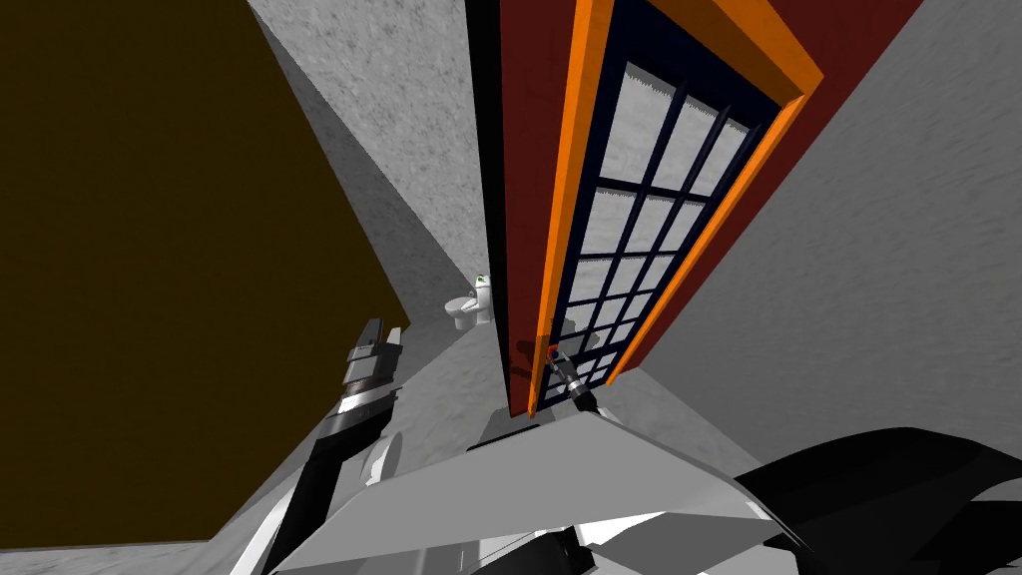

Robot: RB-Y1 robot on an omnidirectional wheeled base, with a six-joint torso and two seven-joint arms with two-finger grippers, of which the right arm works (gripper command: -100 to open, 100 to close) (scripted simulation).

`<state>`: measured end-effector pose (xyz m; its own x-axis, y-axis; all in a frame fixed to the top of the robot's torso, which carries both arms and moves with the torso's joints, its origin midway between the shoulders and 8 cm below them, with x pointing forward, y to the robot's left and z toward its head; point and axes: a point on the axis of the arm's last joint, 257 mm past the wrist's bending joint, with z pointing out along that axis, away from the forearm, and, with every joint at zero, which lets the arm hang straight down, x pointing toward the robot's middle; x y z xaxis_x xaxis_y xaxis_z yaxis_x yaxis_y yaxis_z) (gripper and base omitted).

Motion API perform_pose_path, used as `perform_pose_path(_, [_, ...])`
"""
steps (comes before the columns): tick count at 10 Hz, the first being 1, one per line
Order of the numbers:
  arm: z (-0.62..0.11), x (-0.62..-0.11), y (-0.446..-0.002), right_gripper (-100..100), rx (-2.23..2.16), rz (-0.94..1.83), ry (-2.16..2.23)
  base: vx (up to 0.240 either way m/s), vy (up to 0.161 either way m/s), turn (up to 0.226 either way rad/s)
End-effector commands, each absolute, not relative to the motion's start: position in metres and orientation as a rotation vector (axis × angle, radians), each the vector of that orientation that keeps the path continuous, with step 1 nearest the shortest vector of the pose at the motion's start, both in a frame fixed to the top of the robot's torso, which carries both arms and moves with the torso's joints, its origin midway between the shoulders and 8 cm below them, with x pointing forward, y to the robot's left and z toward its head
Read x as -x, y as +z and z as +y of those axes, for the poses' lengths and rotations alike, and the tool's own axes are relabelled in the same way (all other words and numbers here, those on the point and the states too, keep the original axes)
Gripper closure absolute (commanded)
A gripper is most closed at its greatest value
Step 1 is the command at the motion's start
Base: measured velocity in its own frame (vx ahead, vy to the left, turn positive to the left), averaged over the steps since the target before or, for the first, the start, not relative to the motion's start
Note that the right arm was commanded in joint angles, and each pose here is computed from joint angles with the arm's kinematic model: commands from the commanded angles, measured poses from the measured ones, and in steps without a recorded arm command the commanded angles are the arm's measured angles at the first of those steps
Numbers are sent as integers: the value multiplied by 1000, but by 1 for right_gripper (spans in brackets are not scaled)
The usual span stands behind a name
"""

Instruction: Pull the door open

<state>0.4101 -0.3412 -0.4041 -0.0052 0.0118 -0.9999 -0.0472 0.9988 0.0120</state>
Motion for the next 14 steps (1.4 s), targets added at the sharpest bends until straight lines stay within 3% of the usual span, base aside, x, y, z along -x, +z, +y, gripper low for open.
perform_pose_path(1, [-341, -410, -404, -100, 28, 1575, 47, 32, 6, -24])
perform_pose_path(2, [-341, -410, -404, 100, 28, 1575, 47, -30, 6, 11])
perform_pose_path(14, [-335, -413, -403, 100, -99, 1572, 197, -34, 1, -12])
